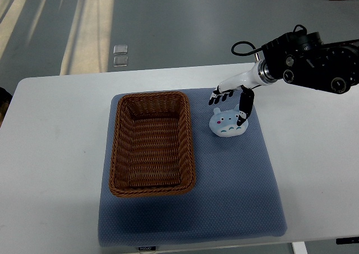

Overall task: Place blue toy in brown basket
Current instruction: 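Close the right hand fingers around the blue plush toy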

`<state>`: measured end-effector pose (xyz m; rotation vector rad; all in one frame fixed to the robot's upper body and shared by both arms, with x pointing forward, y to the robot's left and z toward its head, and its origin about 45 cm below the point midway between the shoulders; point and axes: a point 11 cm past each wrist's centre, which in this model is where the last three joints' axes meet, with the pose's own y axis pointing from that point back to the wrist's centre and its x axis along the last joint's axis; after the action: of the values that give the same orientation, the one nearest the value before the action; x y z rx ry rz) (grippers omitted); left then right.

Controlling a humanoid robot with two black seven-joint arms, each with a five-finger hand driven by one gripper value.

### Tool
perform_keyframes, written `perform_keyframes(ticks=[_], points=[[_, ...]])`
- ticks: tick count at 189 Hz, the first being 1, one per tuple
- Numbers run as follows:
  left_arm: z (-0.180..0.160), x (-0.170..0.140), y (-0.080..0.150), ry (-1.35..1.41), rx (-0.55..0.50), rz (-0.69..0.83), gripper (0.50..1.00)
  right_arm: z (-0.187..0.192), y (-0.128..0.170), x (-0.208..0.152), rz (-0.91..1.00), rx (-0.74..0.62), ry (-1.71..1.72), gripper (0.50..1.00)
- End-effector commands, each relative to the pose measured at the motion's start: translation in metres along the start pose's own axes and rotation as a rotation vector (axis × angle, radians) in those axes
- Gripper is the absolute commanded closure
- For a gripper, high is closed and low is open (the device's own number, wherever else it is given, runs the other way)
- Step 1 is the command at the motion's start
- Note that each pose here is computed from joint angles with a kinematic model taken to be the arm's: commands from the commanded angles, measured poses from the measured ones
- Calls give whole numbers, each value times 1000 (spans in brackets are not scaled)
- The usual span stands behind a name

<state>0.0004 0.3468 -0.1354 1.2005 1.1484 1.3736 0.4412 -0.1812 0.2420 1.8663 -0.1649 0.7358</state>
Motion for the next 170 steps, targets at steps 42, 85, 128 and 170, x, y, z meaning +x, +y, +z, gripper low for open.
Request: perform_keyframes(ticks=[42, 85, 128, 170], points=[[0, 0, 0, 0, 0, 0, 500, -4, -22, -21, -10, 17, -13, 624], [0, 0, 0, 0, 0, 0, 500, 4, -25, -24, -6, -3, -11, 734], [1, 0, 0, 0, -2, 0, 500, 9, -28, -31, -18, -11, -12, 895], [0, 0, 0, 0, 0, 0, 500, 9, -24, -26, -19, -16, 2, 1000]])
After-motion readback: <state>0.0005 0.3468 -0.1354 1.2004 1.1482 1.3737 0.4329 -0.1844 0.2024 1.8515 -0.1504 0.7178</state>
